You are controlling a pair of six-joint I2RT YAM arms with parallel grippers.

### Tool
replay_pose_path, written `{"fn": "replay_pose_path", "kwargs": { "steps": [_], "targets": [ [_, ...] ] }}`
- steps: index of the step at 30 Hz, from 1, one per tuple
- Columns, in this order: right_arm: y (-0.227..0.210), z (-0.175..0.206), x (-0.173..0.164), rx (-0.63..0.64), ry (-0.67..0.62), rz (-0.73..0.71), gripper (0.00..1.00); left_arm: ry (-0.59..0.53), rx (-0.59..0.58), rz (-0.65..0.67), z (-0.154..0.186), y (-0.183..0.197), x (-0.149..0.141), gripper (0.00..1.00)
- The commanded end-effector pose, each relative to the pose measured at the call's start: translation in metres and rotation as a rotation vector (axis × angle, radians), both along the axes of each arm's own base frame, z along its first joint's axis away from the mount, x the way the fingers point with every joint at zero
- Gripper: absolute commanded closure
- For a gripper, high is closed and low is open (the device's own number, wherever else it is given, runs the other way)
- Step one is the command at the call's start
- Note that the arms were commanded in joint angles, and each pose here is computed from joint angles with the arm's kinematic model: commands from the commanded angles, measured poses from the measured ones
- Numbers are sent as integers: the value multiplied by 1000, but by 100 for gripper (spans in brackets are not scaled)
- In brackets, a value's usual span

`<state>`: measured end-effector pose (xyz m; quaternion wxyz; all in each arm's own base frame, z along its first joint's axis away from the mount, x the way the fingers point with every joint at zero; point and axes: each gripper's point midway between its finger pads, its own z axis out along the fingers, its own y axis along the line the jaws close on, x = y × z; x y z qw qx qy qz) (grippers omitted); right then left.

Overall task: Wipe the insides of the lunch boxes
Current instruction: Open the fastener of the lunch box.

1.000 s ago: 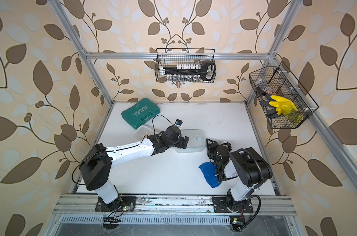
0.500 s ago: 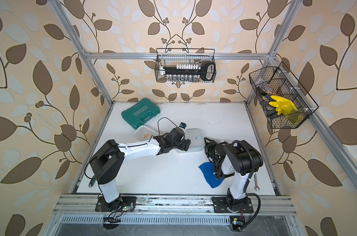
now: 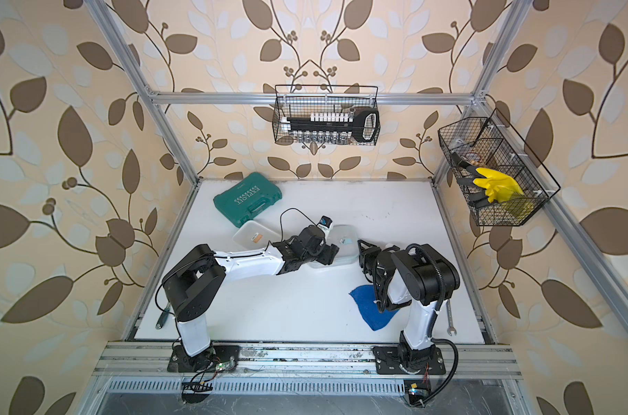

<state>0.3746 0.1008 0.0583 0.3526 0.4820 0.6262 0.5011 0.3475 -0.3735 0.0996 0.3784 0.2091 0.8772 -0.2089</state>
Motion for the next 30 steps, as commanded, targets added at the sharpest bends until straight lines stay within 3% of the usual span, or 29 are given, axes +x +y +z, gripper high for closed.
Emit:
{"fn": "replay_pose_path", "kwargs": {
  "steps": [1, 7, 11, 14, 25, 30],
  "targets": [
    [10, 4, 2, -3, -18, 43, 73, 152, 94, -55, -55, 11, -30, 33],
    [8, 7, -4, -31, -31, 41, 87, 176, 100, -66, -67, 11, -34, 37],
    [8, 4, -6, -34, -22, 42, 90, 186, 102, -70, -71, 11, -37, 39],
    [7, 5, -7, -44, -28, 38, 100, 189, 106, -72, -73, 12, -38, 41],
    [7, 11, -12, -110, -34, 58, 100, 199, 136, -69, -82, 13, -41, 42],
    [2, 16, -14, -142, -25, 41, 100, 175, 113, -53, -66, 14, -38, 41]
  ]
}}
